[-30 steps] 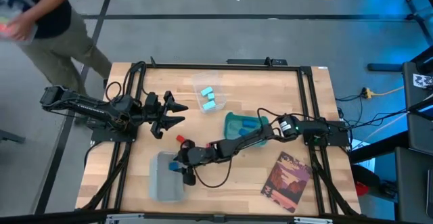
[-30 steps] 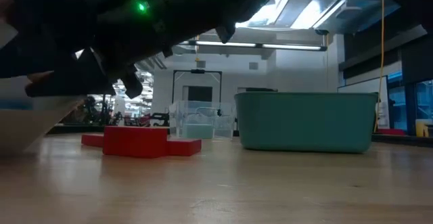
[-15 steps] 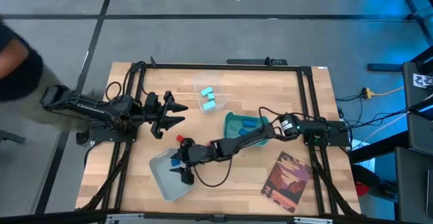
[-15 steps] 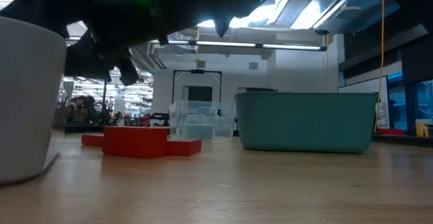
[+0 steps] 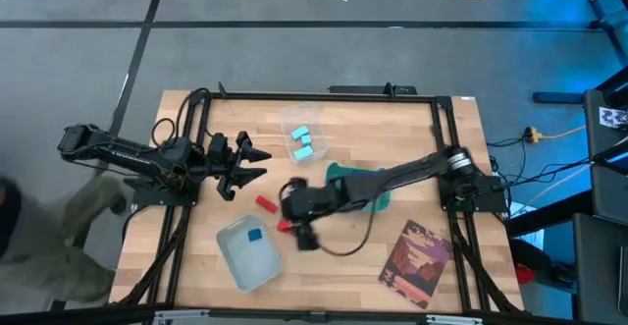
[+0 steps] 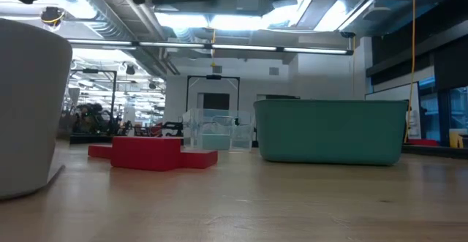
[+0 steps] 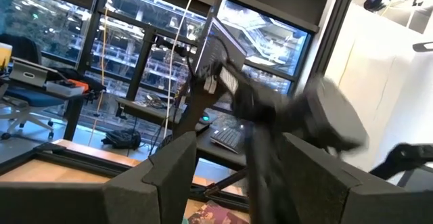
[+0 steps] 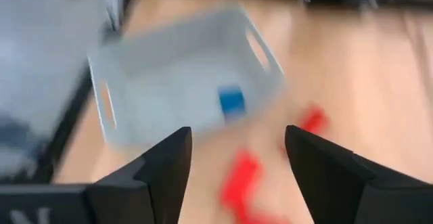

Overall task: Sort & place blocks by color
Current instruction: Put the red block into the gray bin

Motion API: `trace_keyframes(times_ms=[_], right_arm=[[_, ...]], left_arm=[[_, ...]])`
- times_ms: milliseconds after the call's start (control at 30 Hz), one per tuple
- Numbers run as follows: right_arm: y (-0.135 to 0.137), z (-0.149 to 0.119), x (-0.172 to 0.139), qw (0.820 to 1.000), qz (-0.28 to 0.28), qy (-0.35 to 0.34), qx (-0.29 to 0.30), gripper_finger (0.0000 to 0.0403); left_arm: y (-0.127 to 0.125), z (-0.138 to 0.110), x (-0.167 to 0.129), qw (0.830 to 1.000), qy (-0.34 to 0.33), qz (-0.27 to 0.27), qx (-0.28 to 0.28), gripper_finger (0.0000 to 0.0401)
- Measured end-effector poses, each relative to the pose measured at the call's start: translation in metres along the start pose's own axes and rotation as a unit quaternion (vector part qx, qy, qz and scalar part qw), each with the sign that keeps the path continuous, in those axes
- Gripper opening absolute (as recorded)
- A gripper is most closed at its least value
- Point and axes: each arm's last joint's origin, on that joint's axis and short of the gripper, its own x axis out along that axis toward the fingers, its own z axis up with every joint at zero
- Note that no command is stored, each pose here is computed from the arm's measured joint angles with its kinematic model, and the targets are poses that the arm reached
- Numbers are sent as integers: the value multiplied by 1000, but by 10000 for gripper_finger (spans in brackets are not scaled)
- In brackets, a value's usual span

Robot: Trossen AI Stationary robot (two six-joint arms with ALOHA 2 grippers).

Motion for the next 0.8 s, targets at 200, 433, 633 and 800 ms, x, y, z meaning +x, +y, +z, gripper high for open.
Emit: trace_keyframes(times_ms=[200, 433, 633, 800], right_arm=[[-19, -23, -60, 993, -24, 113, 9, 241], [-24, -95, -114, 990, -44, 79, 110, 241], [-21, -131, -141, 974, 3, -133, 182, 241], [-23, -143, -155, 939, 39, -296, 174, 241]], left_arm=[[0, 0, 0, 1000, 1, -1, 0, 206], [5, -4, 0, 1000, 24, 10, 4, 206], [15, -14, 7, 990, 126, 65, 13, 206], [18, -15, 19, 971, 203, 93, 85, 206]])
